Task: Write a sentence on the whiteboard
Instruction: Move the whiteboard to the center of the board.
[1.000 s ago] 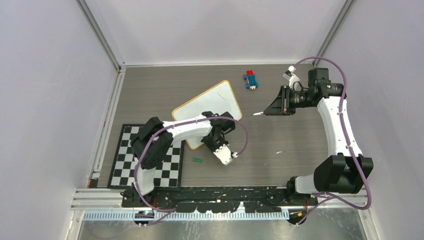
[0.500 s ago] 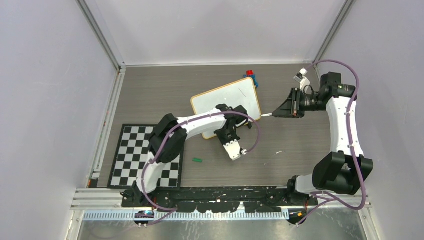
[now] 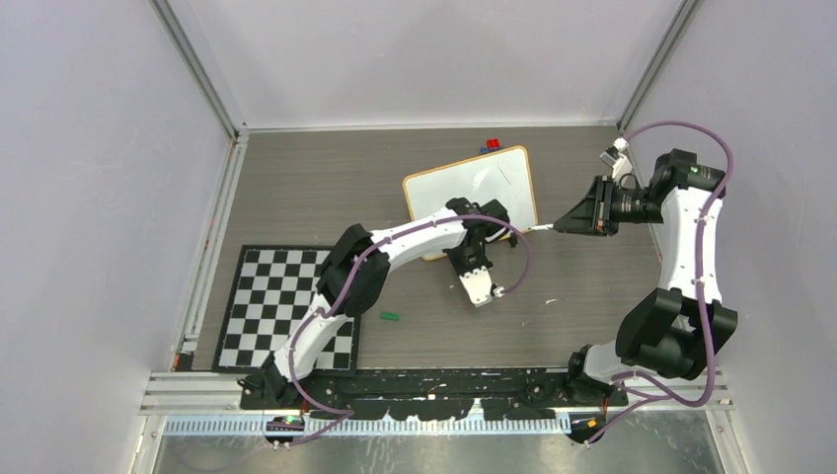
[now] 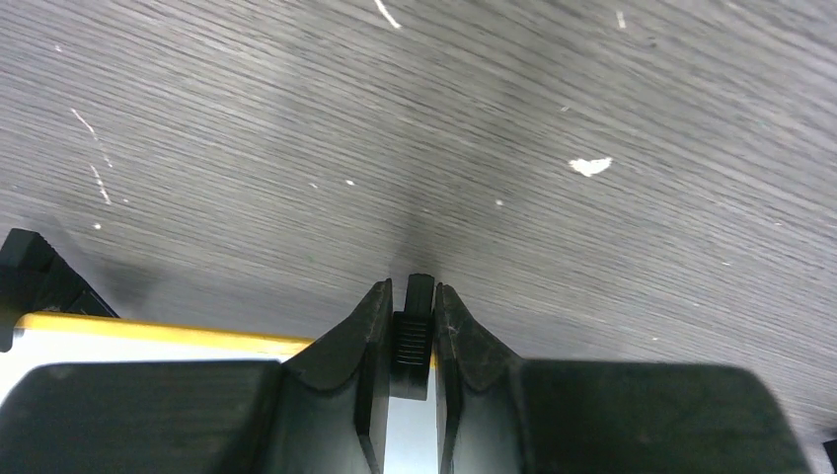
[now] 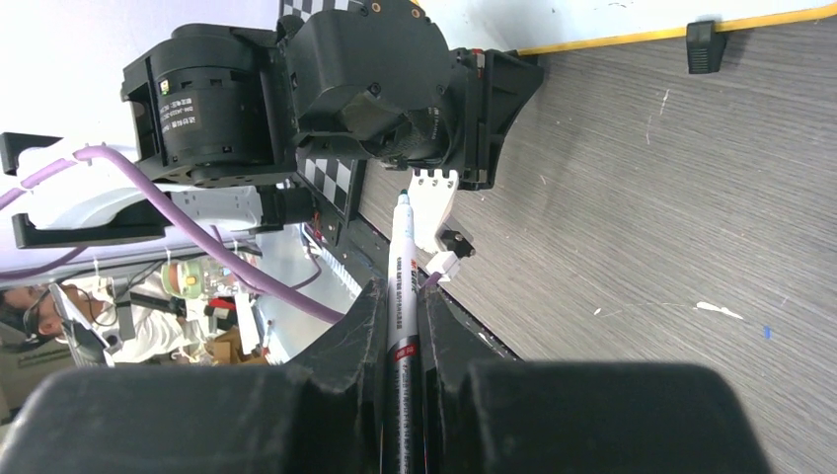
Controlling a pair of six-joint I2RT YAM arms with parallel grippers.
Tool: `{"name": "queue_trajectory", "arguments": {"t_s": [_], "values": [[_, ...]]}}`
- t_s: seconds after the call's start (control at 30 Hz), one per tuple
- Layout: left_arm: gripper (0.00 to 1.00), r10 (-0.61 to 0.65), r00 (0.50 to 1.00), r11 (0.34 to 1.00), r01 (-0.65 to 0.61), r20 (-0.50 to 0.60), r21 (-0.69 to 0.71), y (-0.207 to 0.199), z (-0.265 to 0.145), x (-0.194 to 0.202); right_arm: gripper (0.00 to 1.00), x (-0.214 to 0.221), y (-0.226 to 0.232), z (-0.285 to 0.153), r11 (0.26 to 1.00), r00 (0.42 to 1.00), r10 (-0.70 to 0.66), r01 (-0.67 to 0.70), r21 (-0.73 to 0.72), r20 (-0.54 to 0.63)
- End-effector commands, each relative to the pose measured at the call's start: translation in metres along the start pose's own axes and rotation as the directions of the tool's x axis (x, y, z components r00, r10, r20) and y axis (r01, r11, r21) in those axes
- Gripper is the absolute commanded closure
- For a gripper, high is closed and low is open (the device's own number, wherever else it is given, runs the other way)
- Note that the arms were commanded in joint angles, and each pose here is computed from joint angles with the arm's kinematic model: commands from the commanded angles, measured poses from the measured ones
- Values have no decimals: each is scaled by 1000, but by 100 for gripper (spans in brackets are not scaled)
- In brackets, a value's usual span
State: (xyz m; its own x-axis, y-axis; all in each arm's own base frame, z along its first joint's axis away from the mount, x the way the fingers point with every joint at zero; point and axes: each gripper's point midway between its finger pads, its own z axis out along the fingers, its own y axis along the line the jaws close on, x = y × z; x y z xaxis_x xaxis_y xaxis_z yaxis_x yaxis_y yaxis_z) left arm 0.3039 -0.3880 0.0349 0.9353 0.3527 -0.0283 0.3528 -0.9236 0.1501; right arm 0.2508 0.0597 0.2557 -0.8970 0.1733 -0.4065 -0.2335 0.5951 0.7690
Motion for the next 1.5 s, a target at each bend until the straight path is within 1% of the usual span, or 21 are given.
{"name": "queue_trajectory", "arguments": {"t_s": [0.0, 0.03, 0.1, 0.2, 0.33, 0.4, 0.43, 0.47, 0.5, 0.53, 0.67, 0.83, 0.93, 1.0, 1.07, 1.17, 1.27, 1.37, 1.43, 1.47], "values": [[88, 66, 998, 996, -67, -17, -53, 27, -7, -4, 100, -11, 6, -12, 999, 998, -37, 37, -11, 47], [85, 70, 997, 996, -71, -22, -56, 29, -6, -4, 100, -13, 5, -14, 999, 998, -35, 35, -5, 56], [77, 69, 997, 996, -72, -38, -61, 32, -4, -3, 100, -18, 1, -18, 1000, 997, -20, 19, 8, 77], [59, 60, 997, 996, -63, -53, -69, 34, -2, 0, 100, -25, -4, -24, 1000, 994, -11, 7, 29, 110], [42, 47, 997, 997, -51, -56, -63, 30, -3, 0, 100, -34, -8, -28, 998, 990, -8, 0, 55, 139], [27, 43, 997, 997, -46, -59, -64, 27, -6, -1, 100, -40, -9, -29, 998, 987, -12, 1, 68, 162], [21, 45, 997, 997, -49, -62, -65, 25, -9, -2, 100, -43, -9, -30, 997, 985, -15, 3, 74, 171], [6, 47, 997, 997, -51, -66, -63, 23, -11, -3, 100, -45, -10, -31, 997, 983, -19, 4, 81, 181], [2, 45, 997, 997, -50, -70, -66, 20, -15, -3, 100, -48, -12, -31, 996, 981, -26, 9, 89, 191], [0, 44, 997, 996, -49, -70, -70, 19, -19, -5, 100, -51, -13, -31, 995, 979, -29, 10, 95, 201], [0, 16, 998, 997, -21, -59, -80, 10, -39, -11, 100, -59, -20, -30, 994, 975, -12, -12, 104, 222], [0, 7, 999, 997, -11, -50, -73, -8, -55, -17, 100, -64, -36, -28, 987, 974, 46, -79, 141, 220], [0, 15, 999, 998, -18, -37, -60, -22, -62, -22, 100, -69, -42, -32, 977, 969, 54, -101, 188, 240], [0, 24, 998, 998, -27, -57, -54, -28, -70, -20, 100, -73, -43, -35, 968, 966, 42, -103, 228, 256], [0, 5, 998, 998, -9, -60, -58, -31, -80, -19, 100, -74, -44, -37, 958, 963, 36, -109, 264, 267], [0, -94, 995, 991, 92, -16, -94, -31, -102, -20, 100, -71, -46, -36, 951, 966, 33, -110, 290, 258], [0, -208, 977, 969, 213, 51, -129, -33, -119, -19, 100, -69, -46, -29, 943, 967, 37, -117, 312, 251], [0, -345, 930, 914, 363, 125, -180, -40, -141, -7, 100, -65, -44, -16, 925, 981, -20, -55, 377, 193], [0, -435, 879, 851, 472, 196, -230, -41, -156, 3, 100, -66, -38, -9, 924, 984, -48, -23, 382, 174], [0, -482, 846, 812, 530, 230, -247, -43, -165, 9, 100, -67, -34, -7, 926, 983, -55, -16, 377, 177]]}}
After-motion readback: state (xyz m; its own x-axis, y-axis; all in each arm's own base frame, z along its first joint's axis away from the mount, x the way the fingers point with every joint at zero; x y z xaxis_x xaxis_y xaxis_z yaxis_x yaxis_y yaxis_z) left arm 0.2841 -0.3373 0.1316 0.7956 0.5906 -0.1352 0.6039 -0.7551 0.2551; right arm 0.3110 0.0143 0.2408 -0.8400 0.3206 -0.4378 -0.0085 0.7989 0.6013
